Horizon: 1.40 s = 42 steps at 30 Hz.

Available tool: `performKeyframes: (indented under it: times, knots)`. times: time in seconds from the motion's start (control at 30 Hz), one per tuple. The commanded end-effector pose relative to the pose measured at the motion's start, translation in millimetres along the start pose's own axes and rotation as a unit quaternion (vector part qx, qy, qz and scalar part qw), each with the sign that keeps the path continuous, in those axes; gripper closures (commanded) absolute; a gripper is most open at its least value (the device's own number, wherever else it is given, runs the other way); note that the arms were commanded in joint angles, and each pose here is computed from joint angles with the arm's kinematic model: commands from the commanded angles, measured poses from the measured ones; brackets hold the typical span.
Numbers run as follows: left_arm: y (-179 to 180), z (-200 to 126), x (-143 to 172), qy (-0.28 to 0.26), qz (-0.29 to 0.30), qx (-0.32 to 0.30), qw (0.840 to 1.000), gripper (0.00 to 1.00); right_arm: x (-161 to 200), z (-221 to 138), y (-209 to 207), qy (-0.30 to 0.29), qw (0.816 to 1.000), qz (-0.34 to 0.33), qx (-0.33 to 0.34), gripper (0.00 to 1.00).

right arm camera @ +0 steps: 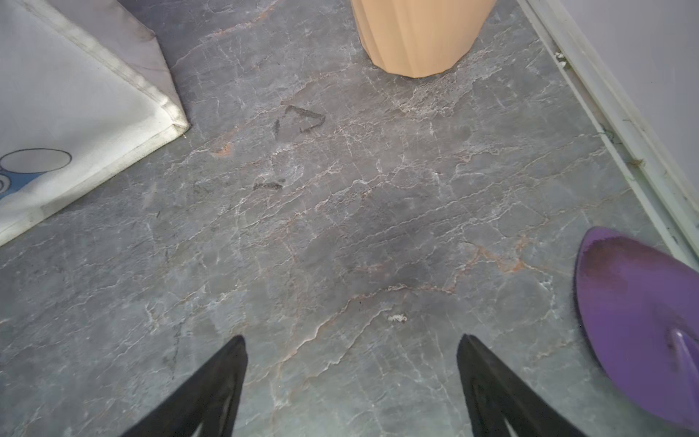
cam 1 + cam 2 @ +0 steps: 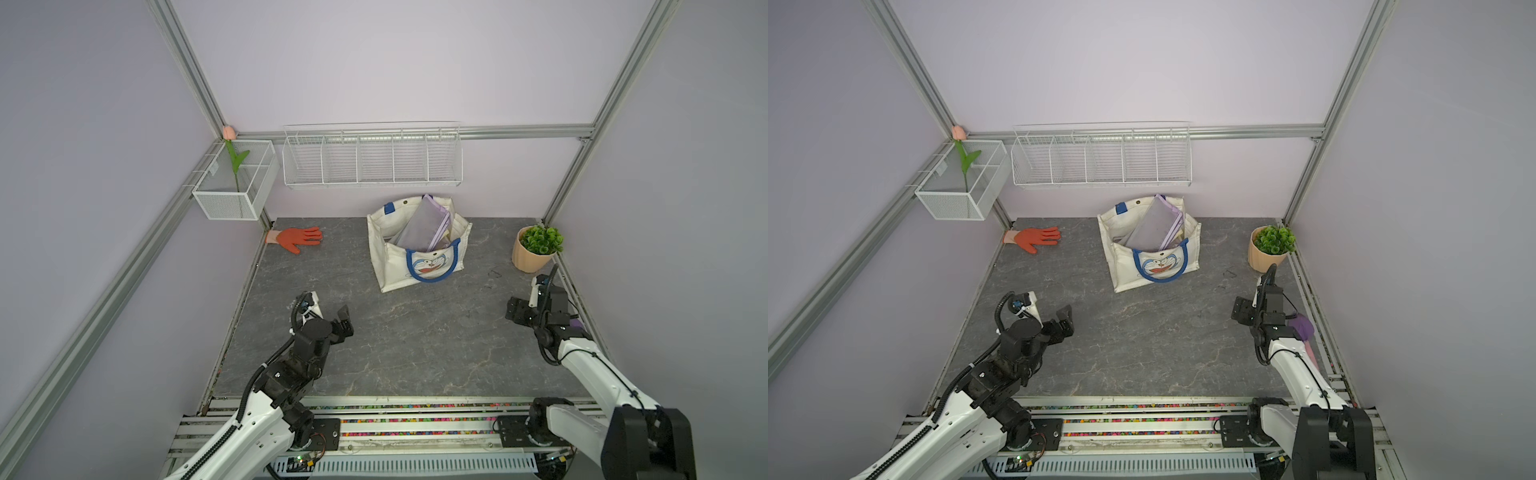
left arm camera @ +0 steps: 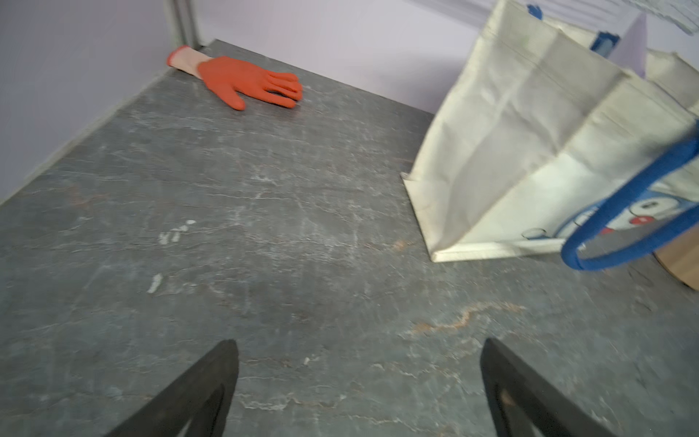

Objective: Put the pencil pouch into the canvas bag
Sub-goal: Reset both arms

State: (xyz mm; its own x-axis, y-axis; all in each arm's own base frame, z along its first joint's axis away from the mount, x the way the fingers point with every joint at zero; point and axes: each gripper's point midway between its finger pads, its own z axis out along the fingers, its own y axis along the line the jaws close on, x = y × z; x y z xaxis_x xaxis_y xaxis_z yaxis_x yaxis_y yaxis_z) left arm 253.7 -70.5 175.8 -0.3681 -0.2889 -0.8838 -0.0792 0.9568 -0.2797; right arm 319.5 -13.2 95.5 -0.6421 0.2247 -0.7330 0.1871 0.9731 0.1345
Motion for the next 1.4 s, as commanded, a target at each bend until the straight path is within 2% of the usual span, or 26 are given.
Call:
performKeyframes:
  times: [0.0,0.1,0.17,0.43,0.6,0.67,0.77,0.93,0.97,1.03,1.07,1.13,1.23,1.27,1.3,1.37]
  knots:
    - [21,2,-29,-0.08,-0.016,-0.046,0.996,0.01,-51,3,14,-0.11,0.993,-0.036,-0.041,0.11]
    - [36,17,-30,-0.098,-0.004,-0.09,0.991,0.01,-60,19,19,-0.123,0.989,-0.067,-0.051,0.11]
    - [50,28,-31,-0.106,-0.03,-0.128,0.986,0.01,-63,31,20,-0.131,0.987,-0.076,-0.054,0.11]
    - [65,95,-30,-0.089,-0.068,-0.171,0.979,0.01,-59,54,7,-0.152,0.985,-0.065,-0.053,0.12]
    - [61,100,-53,-0.115,-0.067,-0.167,0.977,0.01,-54,59,22,-0.152,0.981,-0.101,-0.067,0.12]
    - [53,94,-72,-0.119,-0.002,-0.161,0.98,0.01,-50,59,19,-0.161,0.98,-0.105,-0.045,0.12]
    - [64,88,-85,-0.115,0.063,-0.2,0.971,0.01,-47,59,20,-0.18,0.977,-0.113,-0.034,0.12]
    - [84,116,-53,-0.09,0.122,-0.221,0.963,0.01,-46,60,21,-0.176,0.977,-0.116,-0.031,0.12]
    - [85,121,-50,-0.105,0.121,-0.22,0.962,0.01,-46,60,22,-0.176,0.977,-0.117,-0.031,0.12]
    - [78,132,-52,-0.126,0.157,-0.206,0.958,0.01,-46,60,21,-0.176,0.977,-0.117,-0.03,0.12]
    - [83,141,-46,-0.103,0.154,-0.204,0.961,0.01,-46,60,21,-0.176,0.977,-0.117,-0.03,0.12]
    - [85,150,-43,-0.093,0.147,-0.187,0.967,0.01,-46,60,21,-0.176,0.977,-0.117,-0.03,0.12]
    - [98,150,-29,-0.077,0.106,-0.154,0.979,0.01,-46,60,22,-0.176,0.977,-0.117,-0.03,0.12]
    - [103,149,-32,-0.105,0.1,-0.157,0.977,0.01,-45,59,21,-0.177,0.977,-0.117,-0.029,0.12]
    - [105,150,-33,-0.107,0.101,-0.156,0.977,0.01,-44,58,20,-0.182,0.976,-0.116,-0.026,0.12]
    - [106,151,-30,-0.072,0.092,-0.162,0.98,0.01,-45,58,19,-0.189,0.975,-0.116,-0.021,0.12]
